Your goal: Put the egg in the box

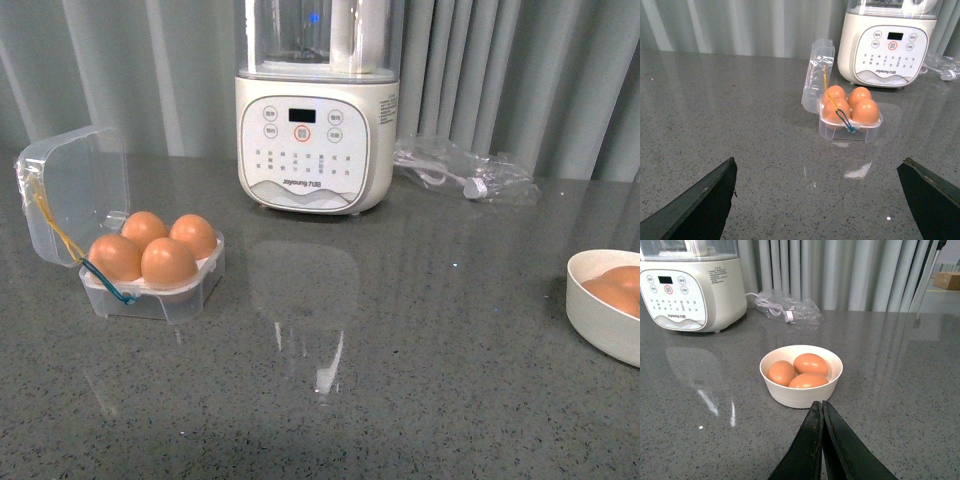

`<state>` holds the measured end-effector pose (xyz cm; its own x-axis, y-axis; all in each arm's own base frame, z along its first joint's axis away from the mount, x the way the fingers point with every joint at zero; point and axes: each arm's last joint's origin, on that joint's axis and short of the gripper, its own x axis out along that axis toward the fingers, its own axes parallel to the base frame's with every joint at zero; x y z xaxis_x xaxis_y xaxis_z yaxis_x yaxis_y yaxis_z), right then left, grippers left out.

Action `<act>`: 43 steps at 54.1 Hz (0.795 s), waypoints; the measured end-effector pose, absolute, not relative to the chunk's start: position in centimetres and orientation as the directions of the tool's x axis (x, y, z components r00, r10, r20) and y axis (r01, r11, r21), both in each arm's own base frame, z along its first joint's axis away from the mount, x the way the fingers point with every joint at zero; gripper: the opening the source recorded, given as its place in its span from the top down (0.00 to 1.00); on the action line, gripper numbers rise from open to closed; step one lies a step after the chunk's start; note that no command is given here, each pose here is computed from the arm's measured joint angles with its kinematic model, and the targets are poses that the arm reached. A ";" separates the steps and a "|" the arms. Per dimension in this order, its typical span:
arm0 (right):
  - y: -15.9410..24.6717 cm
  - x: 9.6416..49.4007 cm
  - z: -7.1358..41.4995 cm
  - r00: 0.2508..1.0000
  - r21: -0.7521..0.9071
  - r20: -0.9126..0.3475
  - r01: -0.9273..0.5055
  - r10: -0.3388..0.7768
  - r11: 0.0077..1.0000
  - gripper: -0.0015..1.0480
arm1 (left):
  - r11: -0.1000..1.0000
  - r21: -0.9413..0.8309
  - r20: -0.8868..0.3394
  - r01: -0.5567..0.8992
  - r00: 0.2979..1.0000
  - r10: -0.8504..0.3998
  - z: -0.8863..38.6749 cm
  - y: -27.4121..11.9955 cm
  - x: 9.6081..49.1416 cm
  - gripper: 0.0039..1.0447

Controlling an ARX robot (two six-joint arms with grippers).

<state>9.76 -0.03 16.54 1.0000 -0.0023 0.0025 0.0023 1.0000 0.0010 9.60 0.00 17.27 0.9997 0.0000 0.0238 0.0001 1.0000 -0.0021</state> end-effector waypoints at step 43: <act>0.0 9.8 16.5 1.000 0.000 0.002 0.002 -0.002 1.000 0.09 | 1.000 -0.002 0.024 0.000 1.000 0.000 17.3 0.0 9.6 0.06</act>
<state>9.76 -0.03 16.54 1.0000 -0.0023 0.0025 0.0023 1.0000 0.0002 9.60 0.00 17.27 0.9997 0.0000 0.0238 0.0001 1.0000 -0.0021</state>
